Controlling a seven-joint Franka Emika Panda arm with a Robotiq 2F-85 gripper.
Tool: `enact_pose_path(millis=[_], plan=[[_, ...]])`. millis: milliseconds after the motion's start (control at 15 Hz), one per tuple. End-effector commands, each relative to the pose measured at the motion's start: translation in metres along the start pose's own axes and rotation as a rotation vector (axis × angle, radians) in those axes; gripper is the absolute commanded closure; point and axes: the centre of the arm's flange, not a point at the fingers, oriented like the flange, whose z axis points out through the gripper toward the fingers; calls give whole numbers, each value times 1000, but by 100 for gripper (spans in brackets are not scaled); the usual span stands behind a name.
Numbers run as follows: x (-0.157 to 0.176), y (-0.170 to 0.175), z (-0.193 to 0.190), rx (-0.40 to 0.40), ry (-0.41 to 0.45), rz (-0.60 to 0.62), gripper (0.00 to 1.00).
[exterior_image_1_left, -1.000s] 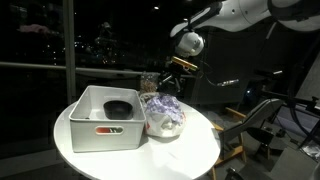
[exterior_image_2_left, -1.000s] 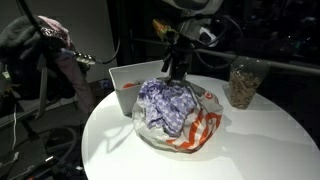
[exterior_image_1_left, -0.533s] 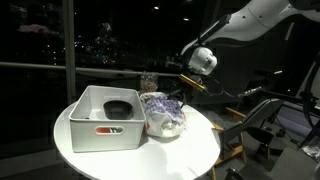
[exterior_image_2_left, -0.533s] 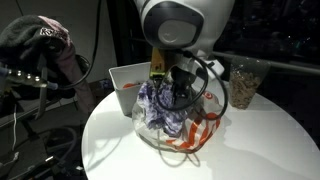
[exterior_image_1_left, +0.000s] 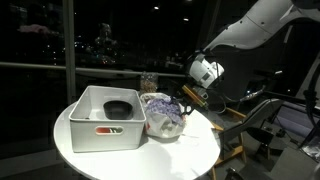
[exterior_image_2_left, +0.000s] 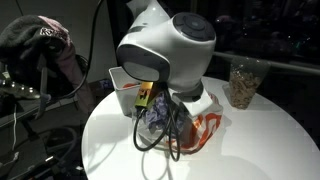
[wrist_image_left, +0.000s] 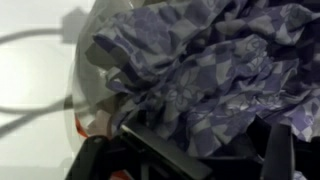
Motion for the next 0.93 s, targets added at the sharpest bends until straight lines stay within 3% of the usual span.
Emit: enact_pose_path(millis=[0,133,667,867], plan=[[-6,1,7,100,45,-6,30],[-9,1,6,128,55,-10,37],[-29,-12,-26,150,75,-77,99],[-39,-33,-48,191,84,-149,100]])
